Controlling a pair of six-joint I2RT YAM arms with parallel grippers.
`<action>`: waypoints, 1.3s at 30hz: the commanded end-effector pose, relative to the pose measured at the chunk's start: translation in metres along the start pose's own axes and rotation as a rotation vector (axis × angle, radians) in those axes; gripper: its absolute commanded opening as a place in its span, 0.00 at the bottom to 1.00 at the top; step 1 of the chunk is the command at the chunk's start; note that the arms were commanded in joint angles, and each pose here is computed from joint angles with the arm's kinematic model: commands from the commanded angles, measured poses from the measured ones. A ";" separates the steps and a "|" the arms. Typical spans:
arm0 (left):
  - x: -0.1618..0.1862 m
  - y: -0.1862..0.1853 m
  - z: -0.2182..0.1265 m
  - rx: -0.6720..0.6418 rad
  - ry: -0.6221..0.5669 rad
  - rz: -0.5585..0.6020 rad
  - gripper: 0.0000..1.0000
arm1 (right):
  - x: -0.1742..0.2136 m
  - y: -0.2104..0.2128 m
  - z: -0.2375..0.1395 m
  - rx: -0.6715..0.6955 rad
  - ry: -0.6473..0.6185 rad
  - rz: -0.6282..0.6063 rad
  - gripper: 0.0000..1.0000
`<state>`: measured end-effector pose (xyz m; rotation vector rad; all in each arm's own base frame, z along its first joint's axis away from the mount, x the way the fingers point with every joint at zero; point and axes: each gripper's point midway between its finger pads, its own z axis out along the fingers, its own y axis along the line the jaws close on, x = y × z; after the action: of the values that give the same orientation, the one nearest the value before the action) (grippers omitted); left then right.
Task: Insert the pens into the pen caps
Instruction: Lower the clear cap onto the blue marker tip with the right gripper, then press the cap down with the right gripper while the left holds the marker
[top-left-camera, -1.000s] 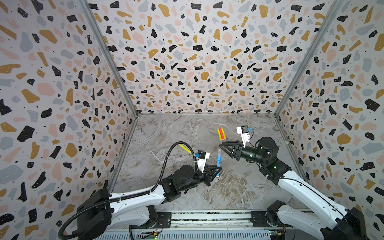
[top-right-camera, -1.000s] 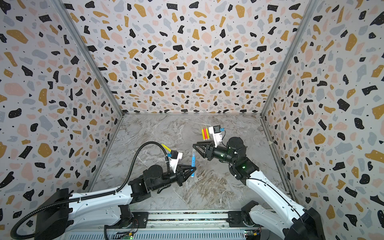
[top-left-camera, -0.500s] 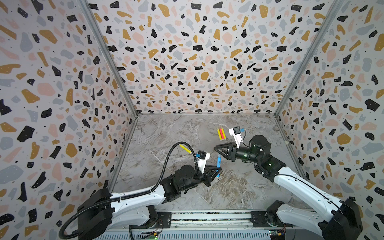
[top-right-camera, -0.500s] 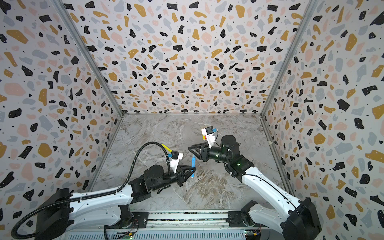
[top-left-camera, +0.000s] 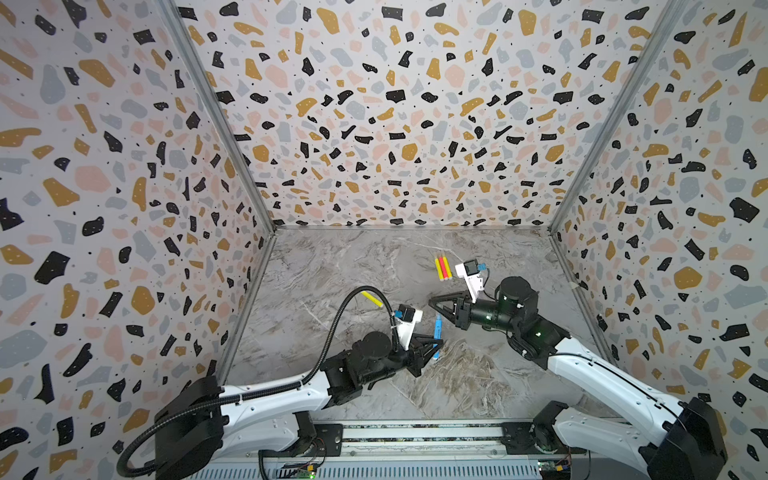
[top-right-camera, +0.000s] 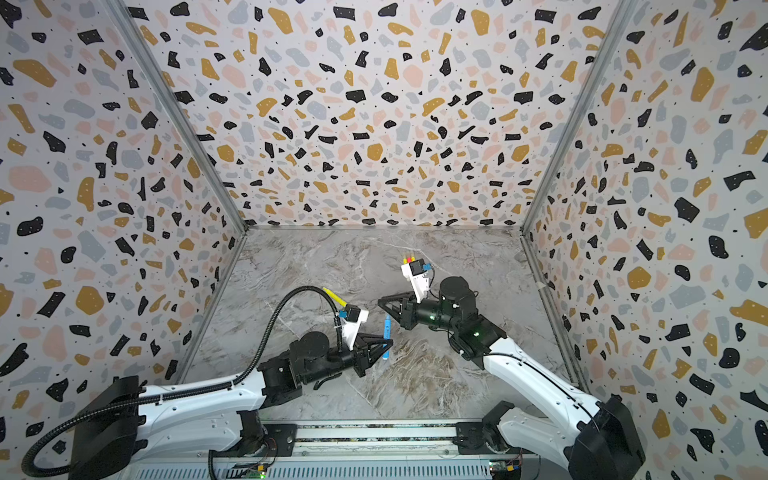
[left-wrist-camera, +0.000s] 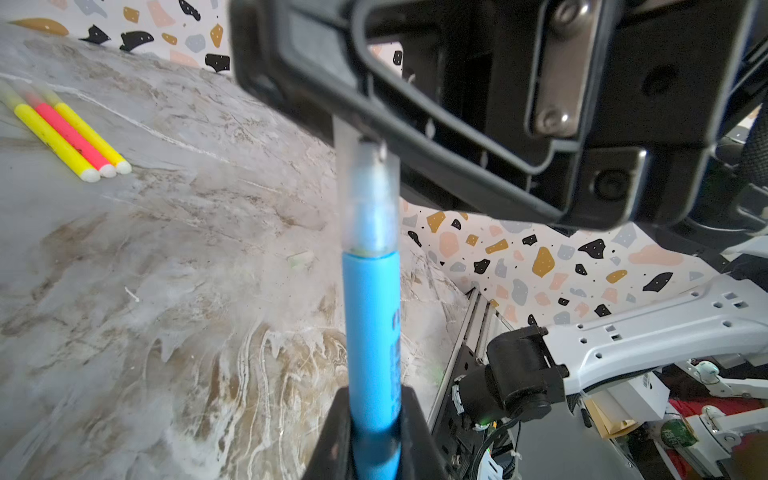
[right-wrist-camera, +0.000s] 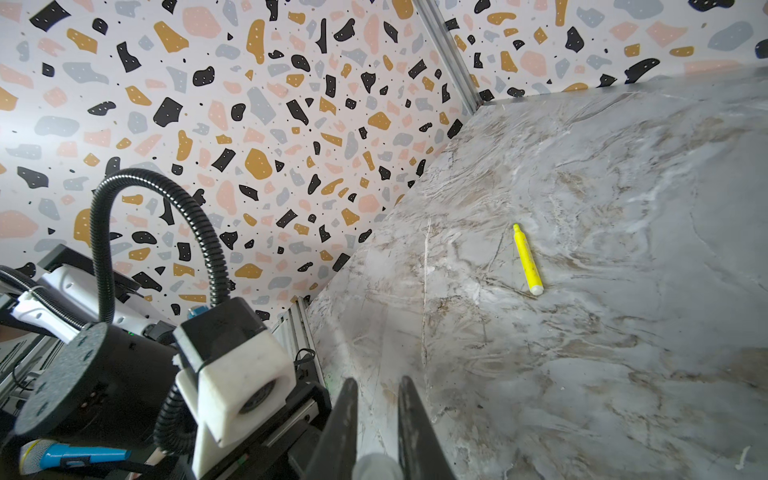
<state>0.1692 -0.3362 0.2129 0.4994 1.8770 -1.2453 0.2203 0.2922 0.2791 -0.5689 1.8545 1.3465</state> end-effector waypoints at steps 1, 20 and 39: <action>-0.064 -0.028 -0.013 0.072 -0.216 0.013 0.00 | 0.038 0.002 -0.001 -0.014 0.073 0.028 0.00; -0.142 -0.042 -0.048 0.239 -0.417 -0.026 0.00 | 0.152 0.009 0.001 -0.083 0.263 0.097 0.00; -0.126 -0.003 -0.057 0.052 -0.400 -0.002 0.00 | 0.122 -0.012 0.003 0.111 0.161 0.117 0.00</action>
<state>0.1571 -0.3103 0.2130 0.6128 1.9475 -1.3712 0.2042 0.2940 0.2638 -0.3201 1.7588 1.3075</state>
